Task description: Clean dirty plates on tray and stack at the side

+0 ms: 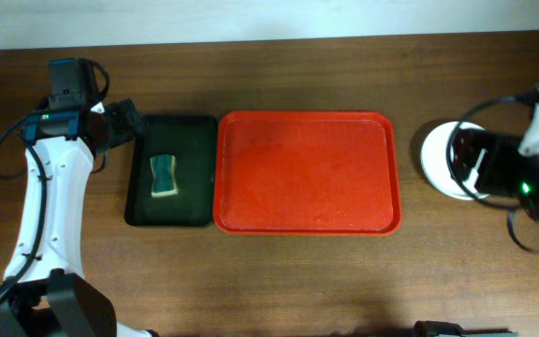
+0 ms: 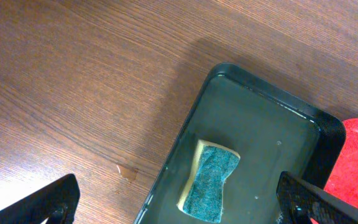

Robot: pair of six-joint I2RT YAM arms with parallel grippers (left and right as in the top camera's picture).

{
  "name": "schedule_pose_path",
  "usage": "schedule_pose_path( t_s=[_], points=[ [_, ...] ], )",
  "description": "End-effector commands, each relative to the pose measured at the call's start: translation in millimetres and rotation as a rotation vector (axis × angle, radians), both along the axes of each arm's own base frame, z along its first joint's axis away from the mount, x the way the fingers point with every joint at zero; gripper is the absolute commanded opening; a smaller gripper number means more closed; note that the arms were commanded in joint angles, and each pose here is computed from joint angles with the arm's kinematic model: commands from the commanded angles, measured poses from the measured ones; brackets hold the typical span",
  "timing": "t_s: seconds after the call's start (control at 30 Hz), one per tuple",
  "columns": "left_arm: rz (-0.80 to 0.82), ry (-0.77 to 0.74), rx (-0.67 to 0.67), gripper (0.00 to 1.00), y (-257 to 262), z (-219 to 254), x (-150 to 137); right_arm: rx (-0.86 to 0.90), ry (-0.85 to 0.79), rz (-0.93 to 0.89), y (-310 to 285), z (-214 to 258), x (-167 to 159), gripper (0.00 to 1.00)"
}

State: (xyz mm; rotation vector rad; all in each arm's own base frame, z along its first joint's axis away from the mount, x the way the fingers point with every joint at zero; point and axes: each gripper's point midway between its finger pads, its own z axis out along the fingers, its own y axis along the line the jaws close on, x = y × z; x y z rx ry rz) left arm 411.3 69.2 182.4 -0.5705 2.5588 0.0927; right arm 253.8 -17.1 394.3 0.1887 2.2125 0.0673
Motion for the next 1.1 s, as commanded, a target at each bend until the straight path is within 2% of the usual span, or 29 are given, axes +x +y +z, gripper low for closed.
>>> schedule_pose_path(
  t_s=[0.0,0.23,0.4,0.5,0.67,0.9,1.07],
  points=[
    [0.011,0.000,-0.009,0.99,0.1,-0.8,0.5,-0.024,-0.099,0.000,2.5,23.7,-26.9,0.99],
    [0.011,0.000,-0.009,0.99,0.1,-0.8,0.5,-0.069,-0.333,-0.035,5.0,62.5,-108.1,0.99],
    [0.011,0.000,-0.009,0.99,0.1,-0.8,0.5,-0.043,-0.386,0.024,21.2,58.4,-150.1,0.98],
    [0.011,0.000,-0.009,0.99,0.3,-0.8,0.4,-0.023,-0.357,0.056,28.1,49.7,-156.2,0.99],
    [0.011,0.000,-0.009,0.99,0.1,-0.8,0.5,-0.012,-0.276,0.055,27.0,24.9,-146.3,0.99],
    [0.011,0.000,-0.009,0.99,0.3,-0.8,0.5,0.003,-0.170,0.054,27.4,-46.1,-151.1,0.99],
    [0.011,0.000,-0.009,1.00,0.1,-0.8,0.5,0.007,-0.185,0.057,27.8,-86.7,-145.3,0.99]
  ],
)
